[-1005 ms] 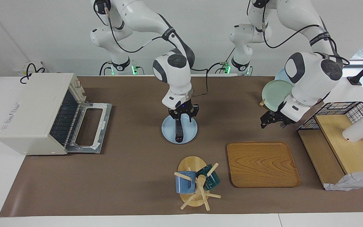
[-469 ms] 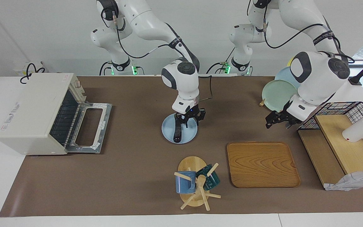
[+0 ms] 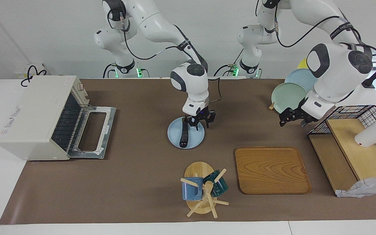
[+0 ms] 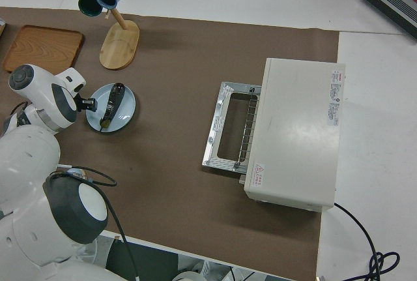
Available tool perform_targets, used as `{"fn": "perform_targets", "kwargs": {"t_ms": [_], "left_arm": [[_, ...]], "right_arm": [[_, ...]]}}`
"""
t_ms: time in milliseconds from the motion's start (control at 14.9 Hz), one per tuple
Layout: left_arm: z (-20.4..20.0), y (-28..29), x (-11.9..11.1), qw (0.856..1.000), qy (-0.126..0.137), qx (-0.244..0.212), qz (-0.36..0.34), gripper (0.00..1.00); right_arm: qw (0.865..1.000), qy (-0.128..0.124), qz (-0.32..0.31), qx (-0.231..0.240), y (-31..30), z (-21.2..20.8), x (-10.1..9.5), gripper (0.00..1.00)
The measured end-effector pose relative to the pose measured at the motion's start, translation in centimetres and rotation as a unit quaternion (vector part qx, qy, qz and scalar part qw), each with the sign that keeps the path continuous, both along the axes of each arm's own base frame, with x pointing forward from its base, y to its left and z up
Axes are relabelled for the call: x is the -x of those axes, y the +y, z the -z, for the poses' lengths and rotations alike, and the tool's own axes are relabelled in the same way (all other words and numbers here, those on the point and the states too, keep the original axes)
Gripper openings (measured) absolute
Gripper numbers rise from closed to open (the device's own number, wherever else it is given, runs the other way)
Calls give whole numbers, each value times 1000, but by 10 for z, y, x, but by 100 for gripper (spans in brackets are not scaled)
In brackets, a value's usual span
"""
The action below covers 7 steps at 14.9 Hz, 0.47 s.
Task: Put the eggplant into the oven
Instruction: 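Grasp the eggplant on the plate with the right gripper while the left gripper retracts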
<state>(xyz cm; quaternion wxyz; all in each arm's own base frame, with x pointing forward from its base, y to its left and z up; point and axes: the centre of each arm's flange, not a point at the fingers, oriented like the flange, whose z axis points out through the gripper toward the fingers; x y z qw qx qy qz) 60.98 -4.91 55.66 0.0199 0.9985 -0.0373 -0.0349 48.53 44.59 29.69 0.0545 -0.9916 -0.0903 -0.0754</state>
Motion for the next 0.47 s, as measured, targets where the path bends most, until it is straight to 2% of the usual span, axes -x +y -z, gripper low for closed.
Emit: {"fn": "perform_targets", "kwargs": {"t_ms": [67, 268, 335, 469], "left_arm": [[-18, 1, 9, 1000, -3, -4, 1, 100], [-59, 3, 44, 1000, -7, -9, 1, 100], [-61, 4, 54, 1000, -4, -11, 1, 100], [-50, 6, 67, 1000, 8, -13, 0, 100]], "right_arm": [[1000, 0, -1, 1, 1, 1, 1, 46], [1000, -2, -6, 4, -1, 1, 1, 10], [1000, -6, -14, 6, -2, -2, 1, 6], [999, -9, -36, 19, -3, -1, 2, 6]]}}
